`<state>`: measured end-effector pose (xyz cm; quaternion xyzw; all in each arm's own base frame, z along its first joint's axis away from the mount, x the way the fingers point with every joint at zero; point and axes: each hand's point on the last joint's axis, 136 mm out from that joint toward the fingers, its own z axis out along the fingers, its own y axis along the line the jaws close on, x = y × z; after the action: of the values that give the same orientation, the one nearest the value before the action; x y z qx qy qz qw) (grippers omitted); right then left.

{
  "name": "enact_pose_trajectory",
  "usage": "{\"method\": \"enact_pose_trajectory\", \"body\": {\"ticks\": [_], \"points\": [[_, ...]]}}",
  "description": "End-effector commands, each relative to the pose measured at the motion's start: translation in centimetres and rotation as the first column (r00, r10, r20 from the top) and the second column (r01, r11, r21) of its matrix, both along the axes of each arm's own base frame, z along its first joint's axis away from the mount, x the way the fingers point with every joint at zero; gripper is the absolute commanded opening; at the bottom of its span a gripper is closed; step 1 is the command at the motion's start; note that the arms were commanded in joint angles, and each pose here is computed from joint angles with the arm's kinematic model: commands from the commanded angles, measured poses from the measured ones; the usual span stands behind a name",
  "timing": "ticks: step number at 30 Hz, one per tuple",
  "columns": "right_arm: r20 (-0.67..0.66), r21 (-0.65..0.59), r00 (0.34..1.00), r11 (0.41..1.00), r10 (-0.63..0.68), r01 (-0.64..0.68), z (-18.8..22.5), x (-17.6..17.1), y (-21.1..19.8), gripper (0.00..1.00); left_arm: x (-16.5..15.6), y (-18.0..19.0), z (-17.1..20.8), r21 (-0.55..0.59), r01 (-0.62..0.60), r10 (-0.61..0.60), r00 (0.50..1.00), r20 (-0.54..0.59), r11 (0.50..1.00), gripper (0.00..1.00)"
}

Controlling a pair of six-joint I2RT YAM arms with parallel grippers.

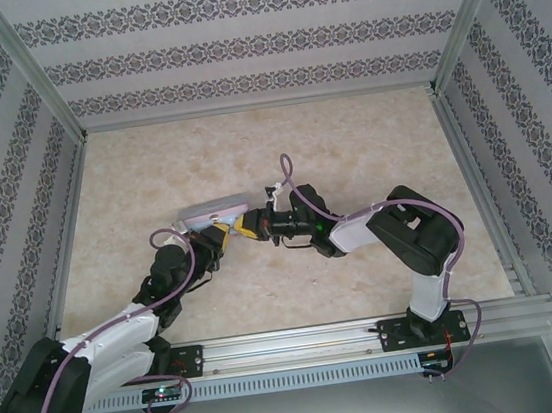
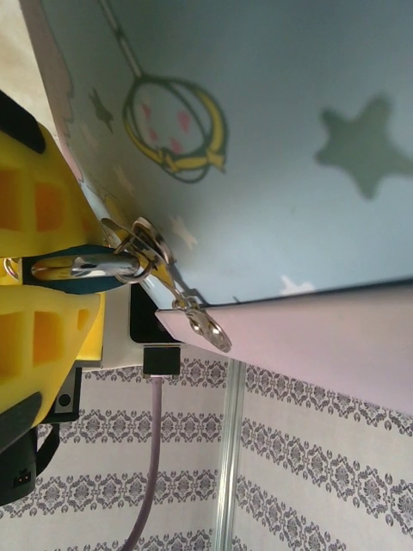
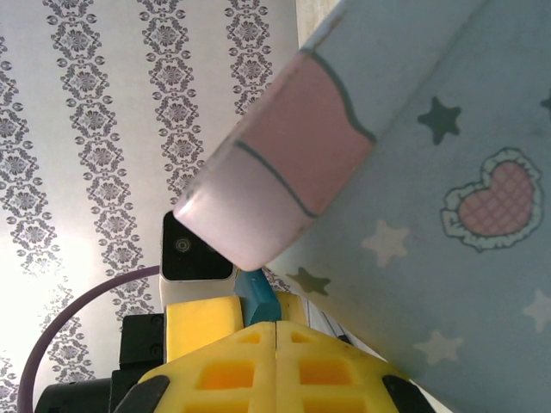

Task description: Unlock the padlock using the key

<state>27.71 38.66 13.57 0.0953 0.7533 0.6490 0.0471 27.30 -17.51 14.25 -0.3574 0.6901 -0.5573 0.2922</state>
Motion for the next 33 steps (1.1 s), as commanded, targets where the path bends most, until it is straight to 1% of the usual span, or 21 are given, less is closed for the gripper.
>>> {"method": "enact_pose_trajectory", "body": {"ticks": [1,5,8,12,15,23,33], "points": [[0.032,-0.035,0.991,0.991,-0.129,0.13,-0.5,3.5,-1.2,0.0,-1.9,-3.4,7.1,-0.091,0.212,-0.188,0.958,0.216,0.973,0.0],[0.03,-0.03,0.992,0.992,-0.124,0.125,-0.5,3.5,-1.1,0.0,-1.9,-3.5,7.2,-0.094,0.214,-0.19,0.957,0.22,0.972,0.0],[0.059,-0.038,0.992,0.993,-0.109,0.111,-0.3,3.4,-1.0,0.0,-1.9,-3.5,7.3,-0.098,0.219,-0.193,0.955,0.225,0.971,0.0],[0.122,-0.104,0.989,0.99,-0.085,0.097,-0.8,3.2,-1.4,0.0,-1.9,-4.0,7.7,-0.107,0.245,-0.214,0.947,0.241,0.964,0.0],[0.139,-0.15,0.986,0.983,-0.087,0.107,-1.5,3.2,-1.9,0.0,-2.0,-4.3,7.9,-0.121,0.263,-0.226,0.94,0.255,0.957,0.0],[0.137,-0.163,0.982,0.975,-0.131,0.153,-2.0,3.7,-3.0,0.0,-2.2,-4.5,8.6,-0.132,0.284,-0.242,0.933,0.268,0.95,0.0],[0.221,-0.189,0.961,0.96,-0.164,0.208,-1.6,4.2,-4.4,0.0,-2.2,-4.9,9.9,-0.159,0.312,-0.254,0.918,0.304,0.937,0.0]]}}
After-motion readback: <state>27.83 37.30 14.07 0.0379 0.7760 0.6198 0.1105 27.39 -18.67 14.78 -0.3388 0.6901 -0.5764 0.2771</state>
